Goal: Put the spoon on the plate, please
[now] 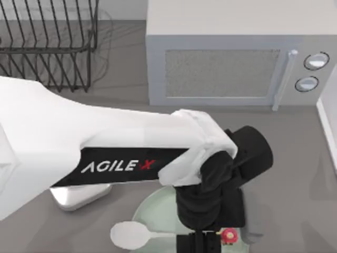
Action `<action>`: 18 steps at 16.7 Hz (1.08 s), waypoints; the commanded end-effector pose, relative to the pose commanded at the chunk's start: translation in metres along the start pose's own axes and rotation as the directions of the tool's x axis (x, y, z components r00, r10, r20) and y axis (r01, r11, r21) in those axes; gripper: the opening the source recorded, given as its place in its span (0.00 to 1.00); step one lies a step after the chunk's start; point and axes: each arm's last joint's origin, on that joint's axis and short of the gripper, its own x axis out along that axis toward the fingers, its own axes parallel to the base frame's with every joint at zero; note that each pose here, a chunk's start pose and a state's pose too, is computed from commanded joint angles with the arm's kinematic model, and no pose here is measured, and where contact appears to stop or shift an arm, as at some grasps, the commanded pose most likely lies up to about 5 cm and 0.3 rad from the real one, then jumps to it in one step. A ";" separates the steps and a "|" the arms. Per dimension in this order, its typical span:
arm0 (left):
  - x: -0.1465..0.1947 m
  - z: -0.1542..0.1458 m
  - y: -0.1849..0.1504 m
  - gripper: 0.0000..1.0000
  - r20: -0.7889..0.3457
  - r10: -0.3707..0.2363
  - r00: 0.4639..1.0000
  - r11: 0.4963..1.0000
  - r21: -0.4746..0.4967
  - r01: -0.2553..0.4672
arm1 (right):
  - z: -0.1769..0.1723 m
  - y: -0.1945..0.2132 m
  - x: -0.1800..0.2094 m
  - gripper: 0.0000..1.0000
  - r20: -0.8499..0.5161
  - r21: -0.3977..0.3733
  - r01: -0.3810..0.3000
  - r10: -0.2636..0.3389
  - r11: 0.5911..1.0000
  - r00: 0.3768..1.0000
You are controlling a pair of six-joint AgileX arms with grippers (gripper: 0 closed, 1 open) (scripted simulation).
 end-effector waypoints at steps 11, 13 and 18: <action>0.000 0.000 0.000 0.90 0.000 0.000 1.000 1.000 0.000 0.000 | 0.000 0.000 0.000 1.00 0.000 0.000 0.000 0.000 1.000 1.000; 0.000 0.000 0.000 1.00 0.000 0.000 1.000 1.000 0.000 0.000 | 0.000 0.000 0.000 1.00 0.000 0.000 0.000 0.000 1.000 1.000; 0.000 0.000 0.000 1.00 0.000 0.000 1.000 1.000 0.000 0.000 | 0.000 0.000 0.000 1.00 0.000 0.000 0.000 0.000 1.000 1.000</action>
